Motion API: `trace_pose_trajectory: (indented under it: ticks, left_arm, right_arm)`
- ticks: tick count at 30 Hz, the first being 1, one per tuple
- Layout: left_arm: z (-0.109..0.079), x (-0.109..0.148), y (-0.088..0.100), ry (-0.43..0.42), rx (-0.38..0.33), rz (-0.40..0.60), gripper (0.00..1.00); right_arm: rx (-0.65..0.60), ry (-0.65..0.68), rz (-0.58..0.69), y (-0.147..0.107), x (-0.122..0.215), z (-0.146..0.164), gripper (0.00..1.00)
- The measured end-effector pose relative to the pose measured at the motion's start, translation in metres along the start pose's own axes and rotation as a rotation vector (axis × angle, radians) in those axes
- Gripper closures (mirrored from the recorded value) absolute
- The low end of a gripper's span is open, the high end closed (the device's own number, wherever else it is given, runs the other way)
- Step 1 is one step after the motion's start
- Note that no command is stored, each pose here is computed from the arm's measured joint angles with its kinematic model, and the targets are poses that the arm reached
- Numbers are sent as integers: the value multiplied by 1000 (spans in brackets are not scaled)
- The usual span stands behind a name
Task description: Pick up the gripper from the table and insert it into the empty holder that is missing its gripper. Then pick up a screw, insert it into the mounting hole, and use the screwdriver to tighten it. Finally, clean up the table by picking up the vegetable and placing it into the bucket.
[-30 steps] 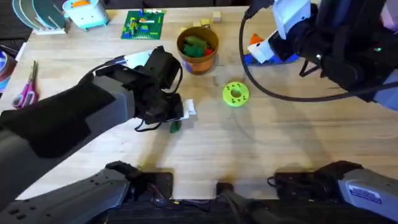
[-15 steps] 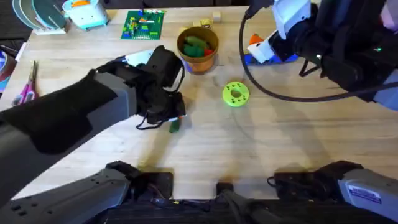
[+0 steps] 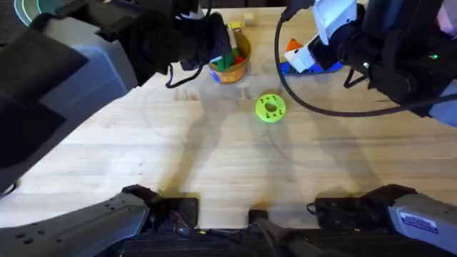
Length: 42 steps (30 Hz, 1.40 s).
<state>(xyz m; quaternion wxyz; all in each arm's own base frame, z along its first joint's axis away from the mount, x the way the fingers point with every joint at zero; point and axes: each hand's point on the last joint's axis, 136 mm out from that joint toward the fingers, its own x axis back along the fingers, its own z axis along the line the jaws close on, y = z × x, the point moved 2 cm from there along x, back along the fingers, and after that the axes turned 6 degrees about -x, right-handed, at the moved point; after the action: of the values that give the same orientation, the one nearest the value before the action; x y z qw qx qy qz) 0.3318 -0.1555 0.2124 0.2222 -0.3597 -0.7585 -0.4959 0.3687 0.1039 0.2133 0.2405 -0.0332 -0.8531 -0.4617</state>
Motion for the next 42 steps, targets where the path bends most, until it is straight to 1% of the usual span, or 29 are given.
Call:
trace_pose_trajectory:
  ticks: [2, 4, 8, 10, 13, 15, 18, 19, 20, 23, 24, 25, 26, 27, 29, 31, 35, 38, 40, 42]
  left_arm:
    - [-7, -4, 9, -28, 57, -40, 990]
    - [-12, -14, 16, -51, 113, -66, 991]
    - [-18, -48, 20, -71, 202, -77, 992]
    - [-18, -67, 19, -73, 228, -76, 992]
    - [-14, -86, 17, -65, 252, -68, 992]
    - [-12, -92, 16, -60, 264, -67, 992]
    - [-7, -94, 21, -56, 280, -81, 992]
    - [-6, -93, 23, -55, 284, -87, 969]
    - [-4, -93, 24, -51, 286, -93, 875]
    - [0, -93, 28, -43, 301, -103, 397]
    - [1, -93, 28, -41, 303, -105, 276]
    - [1, -93, 28, -41, 304, -105, 113]
    - [0, -93, 28, -42, 306, -105, 33]
    - [0, -93, 28, -44, 306, -108, 14]
    - [-1, -93, 29, -47, 296, -108, 6]
    - [-2, -91, 30, -52, 266, -109, 6]
    - [-11, -74, 37, -86, 173, -134, 6]
    - [-20, -46, 49, -117, 99, -181, 6]
    - [-25, -19, 53, -128, 42, -208, 6]
    - [-26, 9, 53, -128, -20, -221, 6]
  right_arm:
    - [0, 0, 0, 0, 0, 0, 9]
    - [0, 0, 0, 0, 0, 0, 9]
    - [0, 0, 0, 0, 0, 0, 9]
    - [0, 0, 0, 0, 0, 0, 9]
    - [0, 0, 0, 0, 0, 0, 9]
    - [0, 0, 0, 0, 0, 0, 9]
    - [0, 0, 0, 0, 0, 0, 9]
    - [0, 0, 0, 0, 0, 0, 9]
    - [0, 0, 0, 0, 0, 0, 9]
    - [0, 0, 0, 0, 0, 0, 9]
    - [0, 0, 0, 0, 0, 0, 9]
    - [0, 0, 0, 0, 0, 0, 9]
    - [0, 0, 0, 0, 0, 0, 9]
    - [0, 0, 0, 0, 0, 0, 11]
    - [-6, 0, 0, 0, 0, 0, 11]
    - [-26, 0, 0, 0, 0, 0, 10]
    - [-116, 4, 8, -2, 0, 1, 8]
    - [-177, 21, 52, -11, 3, 5, 9]
    - [-194, 42, 109, -22, 11, 10, 10]
    - [-201, 70, 185, -35, 22, 15, 10]
